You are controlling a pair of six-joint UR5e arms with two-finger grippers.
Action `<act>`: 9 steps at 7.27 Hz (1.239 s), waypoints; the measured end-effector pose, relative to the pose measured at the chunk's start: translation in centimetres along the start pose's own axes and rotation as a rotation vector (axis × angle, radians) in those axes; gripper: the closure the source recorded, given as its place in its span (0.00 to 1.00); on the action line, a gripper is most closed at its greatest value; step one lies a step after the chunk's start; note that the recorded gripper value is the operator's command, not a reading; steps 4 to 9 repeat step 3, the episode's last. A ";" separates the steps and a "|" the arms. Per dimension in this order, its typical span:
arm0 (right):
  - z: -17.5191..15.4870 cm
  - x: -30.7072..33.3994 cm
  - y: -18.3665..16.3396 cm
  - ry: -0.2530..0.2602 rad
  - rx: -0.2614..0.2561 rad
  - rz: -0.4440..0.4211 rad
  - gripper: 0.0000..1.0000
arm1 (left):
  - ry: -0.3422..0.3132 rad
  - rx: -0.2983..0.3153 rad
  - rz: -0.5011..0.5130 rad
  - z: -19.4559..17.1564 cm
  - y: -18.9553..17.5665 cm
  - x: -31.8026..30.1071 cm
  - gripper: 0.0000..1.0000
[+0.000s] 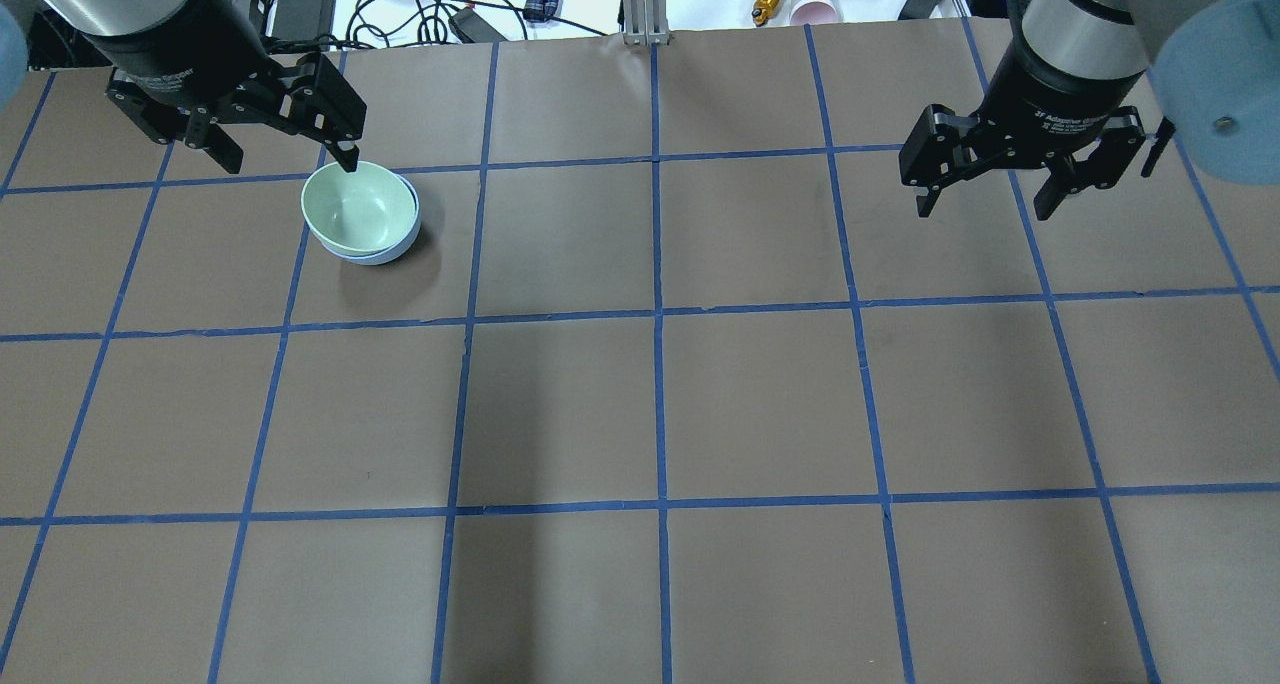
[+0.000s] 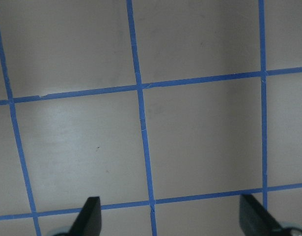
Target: Stack green bowl on blue bowl
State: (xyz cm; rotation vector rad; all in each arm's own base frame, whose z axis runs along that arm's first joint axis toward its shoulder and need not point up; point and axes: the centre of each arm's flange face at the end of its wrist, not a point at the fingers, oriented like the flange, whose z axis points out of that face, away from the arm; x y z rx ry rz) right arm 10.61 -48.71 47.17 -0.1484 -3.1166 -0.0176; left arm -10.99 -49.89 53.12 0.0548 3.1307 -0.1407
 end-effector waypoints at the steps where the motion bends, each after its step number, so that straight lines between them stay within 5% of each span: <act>1: 0.0 0.0 0.0 0.000 0.000 0.000 0.00 | 0.001 0.000 0.000 0.0 0.1 0.0 0.00; 9: 0.0 0.0 0.0 0.000 0.001 0.000 0.00 | 0.001 0.001 0.001 -0.2 0.3 0.1 0.00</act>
